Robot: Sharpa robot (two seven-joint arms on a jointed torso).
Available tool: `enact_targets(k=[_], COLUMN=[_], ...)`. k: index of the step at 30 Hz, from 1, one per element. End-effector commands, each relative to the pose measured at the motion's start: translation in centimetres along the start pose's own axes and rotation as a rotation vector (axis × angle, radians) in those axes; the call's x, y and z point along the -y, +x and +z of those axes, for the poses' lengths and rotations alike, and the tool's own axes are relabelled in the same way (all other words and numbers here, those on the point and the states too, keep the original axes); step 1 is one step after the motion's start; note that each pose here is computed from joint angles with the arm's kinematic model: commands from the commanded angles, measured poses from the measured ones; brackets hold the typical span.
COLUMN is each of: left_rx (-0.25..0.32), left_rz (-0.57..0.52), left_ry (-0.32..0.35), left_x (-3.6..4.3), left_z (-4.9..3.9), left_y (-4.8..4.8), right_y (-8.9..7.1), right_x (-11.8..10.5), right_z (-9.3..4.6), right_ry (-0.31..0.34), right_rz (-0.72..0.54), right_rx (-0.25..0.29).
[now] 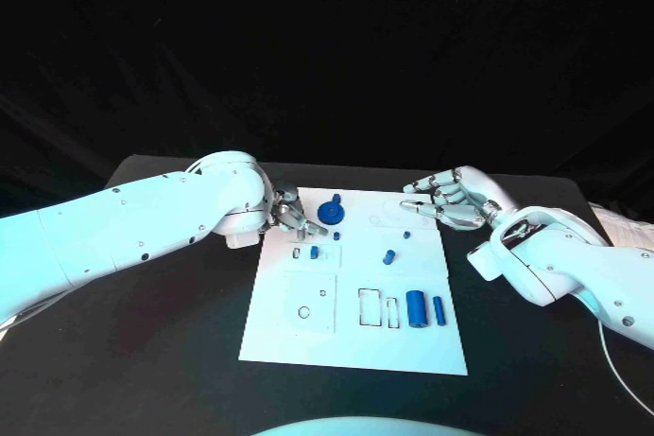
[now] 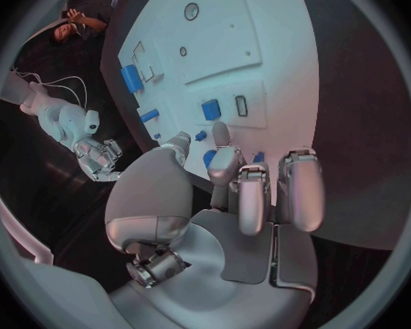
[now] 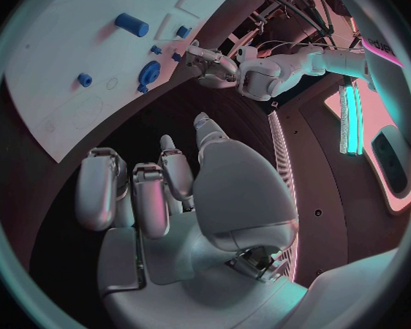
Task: Assemble the parts on the task board
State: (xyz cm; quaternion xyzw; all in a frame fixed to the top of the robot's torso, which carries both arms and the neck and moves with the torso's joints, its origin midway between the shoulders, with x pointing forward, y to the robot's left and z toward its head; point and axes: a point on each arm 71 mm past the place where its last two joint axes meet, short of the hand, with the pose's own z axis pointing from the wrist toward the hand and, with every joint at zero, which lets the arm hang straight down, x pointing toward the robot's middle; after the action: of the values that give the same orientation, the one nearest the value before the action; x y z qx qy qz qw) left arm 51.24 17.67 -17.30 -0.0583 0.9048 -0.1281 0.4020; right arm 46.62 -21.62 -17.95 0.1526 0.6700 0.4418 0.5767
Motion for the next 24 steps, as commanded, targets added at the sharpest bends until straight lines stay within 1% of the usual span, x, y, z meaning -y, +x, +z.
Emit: enact_targets(k=[1,2,3,6,9,11,12,17,23,24], left_rx=[0.012,0.014,0.013,0.011,0.023,0.03,0.032,0.036,0.008,0.006], left_rz=[-0.086,-0.091,-0.09,-0.078,-0.049,-0.031,-0.026,0.012,0.04,0.041], left_ry=[0.034,0.034,0.032,0.013,-0.021,-0.045,-0.051,-0.093,-0.124,-0.125], left_x=[0.22,0.14,0.09,-0.39,-0.94,-1.22,-1.29,-1.64,-1.98,-2.0], left_z=[-0.47,-0.65,-0.71,-0.71,-0.21,0.33,0.5,1.9,2.99,3.05], left_y=[-1.0,-1.61,-1.89,-3.22,-4.32,-4.81,-4.93,-5.54,-5.59,-5.58], right_y=[0.2,0.3,0.3,0.3,0.4,0.4,0.4,0.6,0.7,0.7], right_x=[0.0,0.0,0.0,0.1,0.1,0.1,0.1,0.1,0.0,0.0], right_z=[0.0,0.0,0.0,0.0,0.0,0.0,0.0,0.1,0.1,0.1], right_ry=[-0.007,-0.006,-0.006,-0.005,-0.004,-0.004,-0.004,-0.006,-0.007,-0.007], right_rz=[0.002,0.002,0.002,0.003,0.004,0.004,0.004,0.006,0.007,0.007], right_rx=[-0.015,-0.016,-0.016,-0.017,-0.017,-0.018,-0.018,-0.021,-0.023,-0.023])
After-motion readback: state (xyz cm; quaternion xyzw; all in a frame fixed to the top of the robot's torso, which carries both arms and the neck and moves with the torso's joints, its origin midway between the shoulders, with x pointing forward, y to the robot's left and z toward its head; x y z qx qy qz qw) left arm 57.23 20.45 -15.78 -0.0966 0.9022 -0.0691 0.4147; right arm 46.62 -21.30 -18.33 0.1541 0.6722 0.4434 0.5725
